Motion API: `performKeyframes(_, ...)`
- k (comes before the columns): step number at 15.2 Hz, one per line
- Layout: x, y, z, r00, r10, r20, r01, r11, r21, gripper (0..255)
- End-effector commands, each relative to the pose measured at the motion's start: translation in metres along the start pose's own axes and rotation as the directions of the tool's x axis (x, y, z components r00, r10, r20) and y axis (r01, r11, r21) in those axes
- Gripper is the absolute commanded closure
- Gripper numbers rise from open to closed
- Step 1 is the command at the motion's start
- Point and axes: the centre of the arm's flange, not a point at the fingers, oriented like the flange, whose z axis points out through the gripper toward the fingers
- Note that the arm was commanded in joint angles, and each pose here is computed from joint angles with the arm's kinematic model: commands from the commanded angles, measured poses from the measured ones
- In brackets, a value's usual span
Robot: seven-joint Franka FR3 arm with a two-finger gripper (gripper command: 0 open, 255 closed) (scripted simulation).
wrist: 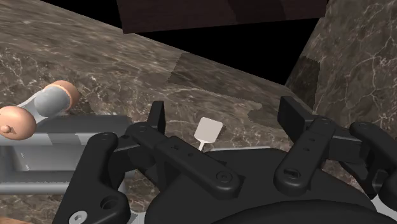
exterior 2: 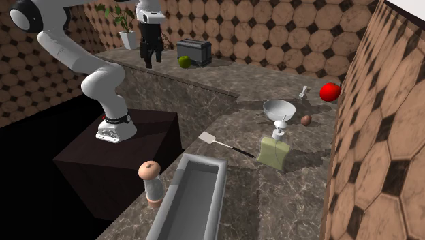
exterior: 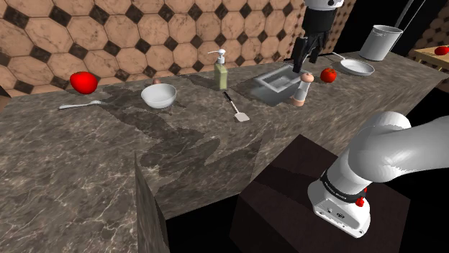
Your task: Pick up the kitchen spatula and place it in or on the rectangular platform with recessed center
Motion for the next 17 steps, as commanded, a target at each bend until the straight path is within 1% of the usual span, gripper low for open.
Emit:
performKeyframes(1,0.0,0.0,0.0,1.0,0.0,0.0,0.0,1.0,0.0,0)
performKeyframes(9,0.073,-0.003,0.073,0.996,0.083,-0.023,-0.082,0.996,0.016,0)
performKeyframes(17,0.147,0.0,0.144,0.985,0.165,-0.045,-0.164,0.986,0.034,0)
